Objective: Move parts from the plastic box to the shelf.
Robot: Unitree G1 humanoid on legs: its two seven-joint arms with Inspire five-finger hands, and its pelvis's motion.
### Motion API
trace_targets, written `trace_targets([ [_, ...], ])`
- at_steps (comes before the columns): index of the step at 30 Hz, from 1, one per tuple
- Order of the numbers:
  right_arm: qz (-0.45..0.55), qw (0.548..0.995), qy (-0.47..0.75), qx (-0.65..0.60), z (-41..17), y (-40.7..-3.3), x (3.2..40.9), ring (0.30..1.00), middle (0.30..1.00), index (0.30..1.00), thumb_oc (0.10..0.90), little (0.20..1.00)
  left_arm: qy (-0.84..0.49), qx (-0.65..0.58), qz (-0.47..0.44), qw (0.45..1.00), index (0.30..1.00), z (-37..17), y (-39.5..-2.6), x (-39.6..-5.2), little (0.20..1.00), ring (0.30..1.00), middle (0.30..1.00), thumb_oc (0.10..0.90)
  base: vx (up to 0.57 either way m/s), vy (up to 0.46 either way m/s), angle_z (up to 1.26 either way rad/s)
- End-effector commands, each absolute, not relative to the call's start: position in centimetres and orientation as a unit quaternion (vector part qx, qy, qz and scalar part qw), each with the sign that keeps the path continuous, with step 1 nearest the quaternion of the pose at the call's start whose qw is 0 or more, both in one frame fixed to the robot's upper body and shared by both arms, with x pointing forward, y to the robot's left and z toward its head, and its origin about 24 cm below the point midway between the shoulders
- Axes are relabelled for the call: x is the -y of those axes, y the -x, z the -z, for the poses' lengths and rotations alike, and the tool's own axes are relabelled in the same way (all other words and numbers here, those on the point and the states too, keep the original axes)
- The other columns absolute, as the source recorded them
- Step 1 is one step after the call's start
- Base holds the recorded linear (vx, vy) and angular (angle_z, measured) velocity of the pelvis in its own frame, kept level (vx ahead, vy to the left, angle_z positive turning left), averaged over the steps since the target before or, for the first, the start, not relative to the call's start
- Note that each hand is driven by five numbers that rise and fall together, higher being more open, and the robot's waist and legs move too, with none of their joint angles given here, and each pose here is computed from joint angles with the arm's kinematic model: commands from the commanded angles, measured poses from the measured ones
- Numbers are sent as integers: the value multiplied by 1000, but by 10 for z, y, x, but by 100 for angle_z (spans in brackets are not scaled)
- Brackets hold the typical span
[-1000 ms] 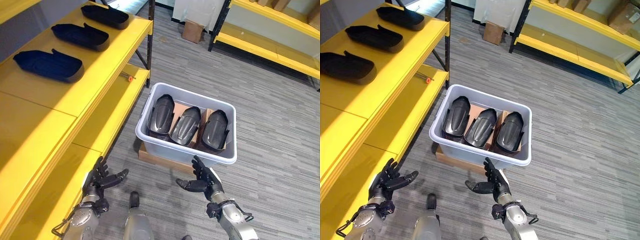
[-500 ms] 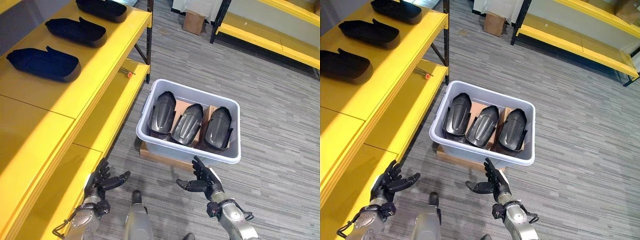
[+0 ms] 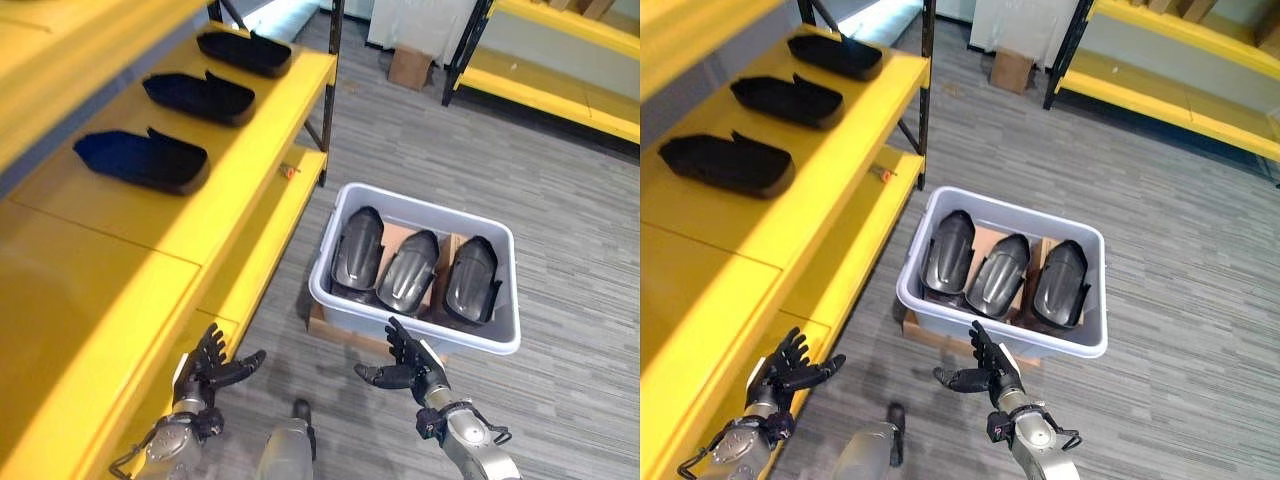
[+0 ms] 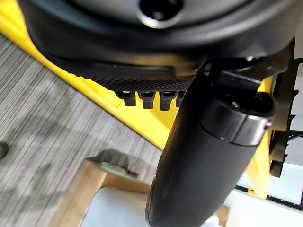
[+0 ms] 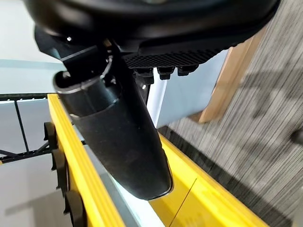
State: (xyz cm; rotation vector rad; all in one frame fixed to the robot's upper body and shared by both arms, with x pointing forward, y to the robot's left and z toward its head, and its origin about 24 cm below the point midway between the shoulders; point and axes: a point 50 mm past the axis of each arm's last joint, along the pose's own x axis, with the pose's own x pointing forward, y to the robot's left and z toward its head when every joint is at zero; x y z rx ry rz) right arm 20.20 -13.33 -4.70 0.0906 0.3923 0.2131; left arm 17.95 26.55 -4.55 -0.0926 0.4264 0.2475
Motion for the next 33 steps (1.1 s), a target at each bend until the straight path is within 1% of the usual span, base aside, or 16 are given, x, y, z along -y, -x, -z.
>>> trace_targets([
  [1, -117, 987, -27, -106, 16, -217, 144, 1000, 1000, 1000, 900, 1000, 52, -144, -76, 985, 1000, 24, -191, -250, 1000, 1000, 1000, 900, 68, 111, 7],
  [7, -110, 987, -30, -109, 17, -215, 146, 1000, 1000, 1000, 900, 1000, 60, -144, -62, 986, 1000, 23, -194, -246, 1000, 1000, 1000, 900, 74, -24, -8],
  [11, -114, 988, -23, -103, 14, -217, 145, 1000, 1000, 1000, 900, 1000, 63, -140, -82, 985, 1000, 23, -196, -251, 1000, 1000, 1000, 900, 27, -264, -24],
  [25, -112, 990, -22, -82, 5, -223, 153, 1000, 1000, 1000, 900, 1000, 94, -144, -99, 980, 1000, 29, -191, -250, 1000, 1000, 1000, 900, 61, -232, -4],
  [33, -102, 992, -12, -72, 1, -226, 160, 1000, 1000, 1000, 900, 1000, 107, -152, -99, 977, 1000, 35, -187, -244, 1000, 1000, 1000, 900, 48, -51, 7],
])
